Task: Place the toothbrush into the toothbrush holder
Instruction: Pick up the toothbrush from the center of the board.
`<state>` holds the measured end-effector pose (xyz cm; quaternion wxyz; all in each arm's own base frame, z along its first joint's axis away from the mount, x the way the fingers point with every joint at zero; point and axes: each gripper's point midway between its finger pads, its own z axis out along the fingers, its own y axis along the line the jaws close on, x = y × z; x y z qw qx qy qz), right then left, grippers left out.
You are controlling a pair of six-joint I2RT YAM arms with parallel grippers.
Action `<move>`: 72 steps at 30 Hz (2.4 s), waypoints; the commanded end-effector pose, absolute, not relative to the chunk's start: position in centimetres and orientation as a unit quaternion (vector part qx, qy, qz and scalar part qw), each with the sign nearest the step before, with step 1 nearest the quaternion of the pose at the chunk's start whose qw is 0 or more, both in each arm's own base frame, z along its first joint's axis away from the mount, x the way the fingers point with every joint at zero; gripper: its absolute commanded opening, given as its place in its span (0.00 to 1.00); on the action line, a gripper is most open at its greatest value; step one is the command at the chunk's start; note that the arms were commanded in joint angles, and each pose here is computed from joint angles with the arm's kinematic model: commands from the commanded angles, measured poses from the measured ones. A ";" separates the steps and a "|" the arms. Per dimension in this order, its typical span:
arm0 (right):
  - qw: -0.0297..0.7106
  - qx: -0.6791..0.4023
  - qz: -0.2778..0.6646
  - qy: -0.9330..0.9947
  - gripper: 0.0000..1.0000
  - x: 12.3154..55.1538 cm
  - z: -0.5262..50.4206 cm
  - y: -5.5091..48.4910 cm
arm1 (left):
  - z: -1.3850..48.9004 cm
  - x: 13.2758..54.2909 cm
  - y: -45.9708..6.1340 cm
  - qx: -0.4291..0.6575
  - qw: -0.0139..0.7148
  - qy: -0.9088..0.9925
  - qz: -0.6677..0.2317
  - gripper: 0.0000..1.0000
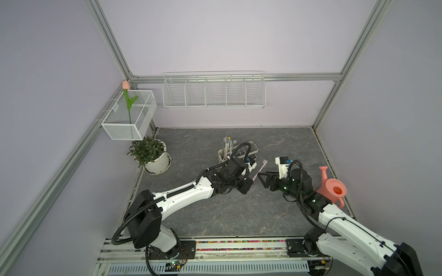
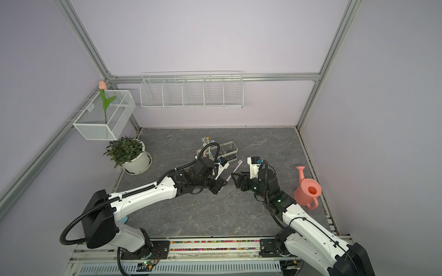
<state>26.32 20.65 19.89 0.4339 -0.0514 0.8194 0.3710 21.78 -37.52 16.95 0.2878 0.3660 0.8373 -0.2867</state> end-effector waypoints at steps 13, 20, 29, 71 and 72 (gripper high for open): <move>0.457 -0.032 0.378 0.805 0.56 27.6 22.0 20.6 | 18.8 20.4 -39.2 0.385 0.310 0.809 -0.319 0.00; 0.466 -0.023 0.375 0.801 0.51 27.8 22.2 20.2 | 19.1 20.1 -39.7 0.388 0.312 0.804 -0.324 0.00; 0.480 -0.012 0.370 0.795 0.38 27.9 22.6 19.5 | 19.1 19.6 -40.2 0.390 0.313 0.801 -0.328 0.00; 0.496 -0.030 0.253 0.830 0.07 29.1 24.4 16.9 | 24.4 20.8 -36.5 0.340 0.401 0.800 -0.289 0.38; 0.499 -0.034 0.250 0.829 0.07 29.4 24.8 17.1 | 24.7 21.2 -35.7 0.332 0.414 0.801 -0.278 0.39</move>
